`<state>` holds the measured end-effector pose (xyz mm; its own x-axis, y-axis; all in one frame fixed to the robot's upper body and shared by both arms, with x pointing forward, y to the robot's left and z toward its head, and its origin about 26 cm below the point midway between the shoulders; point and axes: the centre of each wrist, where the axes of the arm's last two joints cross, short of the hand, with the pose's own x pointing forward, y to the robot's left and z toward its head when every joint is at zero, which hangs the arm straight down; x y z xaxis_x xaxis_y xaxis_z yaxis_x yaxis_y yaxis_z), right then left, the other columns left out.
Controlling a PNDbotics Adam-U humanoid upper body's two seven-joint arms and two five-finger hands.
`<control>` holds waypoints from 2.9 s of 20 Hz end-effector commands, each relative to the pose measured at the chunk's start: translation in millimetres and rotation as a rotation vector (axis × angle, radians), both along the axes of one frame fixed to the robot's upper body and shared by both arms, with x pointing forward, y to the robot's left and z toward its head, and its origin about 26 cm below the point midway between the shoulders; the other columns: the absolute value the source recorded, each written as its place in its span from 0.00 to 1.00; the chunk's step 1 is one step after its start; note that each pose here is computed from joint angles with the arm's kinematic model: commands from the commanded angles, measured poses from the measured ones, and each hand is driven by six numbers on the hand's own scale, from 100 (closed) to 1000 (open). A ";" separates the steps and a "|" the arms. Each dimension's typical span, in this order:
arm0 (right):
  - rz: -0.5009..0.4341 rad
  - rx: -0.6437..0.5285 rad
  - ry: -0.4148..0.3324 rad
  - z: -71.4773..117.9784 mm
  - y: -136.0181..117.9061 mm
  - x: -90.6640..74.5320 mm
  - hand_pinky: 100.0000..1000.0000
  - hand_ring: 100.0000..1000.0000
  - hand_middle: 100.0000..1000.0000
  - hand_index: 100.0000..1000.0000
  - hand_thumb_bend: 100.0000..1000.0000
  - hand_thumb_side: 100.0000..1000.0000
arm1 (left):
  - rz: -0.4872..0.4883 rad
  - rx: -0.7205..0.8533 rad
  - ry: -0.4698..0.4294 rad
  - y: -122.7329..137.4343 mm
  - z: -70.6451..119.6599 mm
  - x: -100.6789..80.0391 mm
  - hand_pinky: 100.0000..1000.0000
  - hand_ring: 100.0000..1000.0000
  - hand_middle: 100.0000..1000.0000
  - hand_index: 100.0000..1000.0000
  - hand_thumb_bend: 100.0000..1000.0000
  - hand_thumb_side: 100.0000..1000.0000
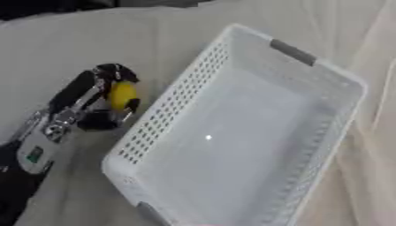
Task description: Pick up objects on the table and place them in the box.
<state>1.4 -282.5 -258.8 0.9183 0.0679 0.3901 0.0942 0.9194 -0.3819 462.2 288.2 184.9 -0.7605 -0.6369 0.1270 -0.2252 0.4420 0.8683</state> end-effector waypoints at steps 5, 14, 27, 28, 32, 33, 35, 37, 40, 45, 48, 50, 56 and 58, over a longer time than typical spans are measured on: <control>0.001 -0.007 0.006 1.0 -5.1 -5.2 0.41 0.53 0.64 0.69 0.00 0.86 | -0.002 0.093 0.036 0.3 -6.7 2.9 0.28 0.52 0.66 0.72 0.00 0.13; 0.003 -0.006 -0.001 1.7 -7.4 -4.0 0.41 0.53 0.64 0.69 0.00 0.86 | 0.005 0.121 0.005 -4.9 -0.1 2.0 0.23 0.49 0.62 0.71 0.00 0.00; -0.001 -0.003 -0.003 1.6 -6.6 -2.6 0.41 0.53 0.64 0.69 0.00 0.86 | -0.003 0.092 -0.115 -8.7 25.0 -3.3 0.00 0.00 0.00 0.07 0.27 0.00; -0.002 -0.003 -0.003 1.6 -6.6 -2.7 0.41 0.53 0.64 0.69 0.00 0.86 | -0.002 0.093 -0.123 -8.3 26.7 -3.8 0.00 0.00 0.00 0.07 0.27 0.00; -0.003 -0.002 -0.004 1.7 -6.9 -3.5 0.41 0.53 0.64 0.69 0.00 0.86 | 0.011 0.082 -0.145 -4.2 31.3 -5.1 0.00 0.00 0.00 0.07 0.27 0.00; -0.003 -0.002 -0.004 1.7 -7.0 -3.6 0.41 0.53 0.64 0.69 0.00 0.86 | 0.017 0.082 -0.152 -2.4 33.3 -5.7 0.00 0.00 0.00 0.06 0.32 0.00; -0.002 -0.001 -0.003 1.8 -7.4 -3.9 0.41 0.53 0.63 0.69 0.00 0.86 | 0.030 0.101 -0.183 3.4 41.9 -7.9 0.00 0.00 0.00 0.06 0.45 0.00; -0.003 -0.003 -0.003 2.0 -8.5 -4.4 0.41 0.53 0.63 0.69 0.00 0.86 | 0.060 0.159 -0.226 13.6 55.0 -10.5 0.00 0.00 0.00 0.07 0.54 0.00; -0.006 -0.006 0.001 2.3 -10.6 -5.8 0.41 0.53 0.64 0.69 0.00 0.86 | 0.119 0.252 -0.272 37.1 70.5 -14.2 0.00 0.00 0.00 0.07 0.65 0.00; -0.008 -0.009 0.005 2.3 -11.4 -6.6 0.41 0.53 0.64 0.69 0.00 0.86 | 0.180 0.299 -0.331 64.3 84.0 -21.4 0.00 0.00 0.00 0.07 0.70 0.00; -0.007 -0.011 0.004 2.5 -12.3 -6.4 0.41 0.53 0.64 0.69 0.00 0.86 | 0.191 0.299 -0.367 69.8 90.4 -25.7 0.00 0.00 0.00 0.07 0.72 0.00; -0.006 -0.011 0.005 2.5 -12.8 -6.3 0.41 0.53 0.64 0.69 0.00 0.86 | 0.190 0.300 -0.379 70.1 91.8 -27.4 0.00 0.00 0.00 0.07 0.72 0.00; -0.005 -0.011 0.004 2.7 -13.7 -5.6 0.41 0.53 0.64 0.69 0.00 0.86 | 0.175 0.296 -0.399 68.3 95.7 -29.9 0.00 0.00 0.00 0.07 0.71 0.00; -0.005 -0.011 0.005 2.7 -13.5 -5.7 0.41 0.53 0.64 0.69 0.00 0.86 | 0.169 0.282 -0.420 66.6 101.2 -31.8 0.00 0.00 0.00 0.07 0.70 0.00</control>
<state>7.9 -292.3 -256.5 0.9088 0.0743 0.4106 0.0993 0.9172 -0.3858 437.9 341.5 264.6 -0.6275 -0.7095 -0.3207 -0.5814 0.1530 0.7991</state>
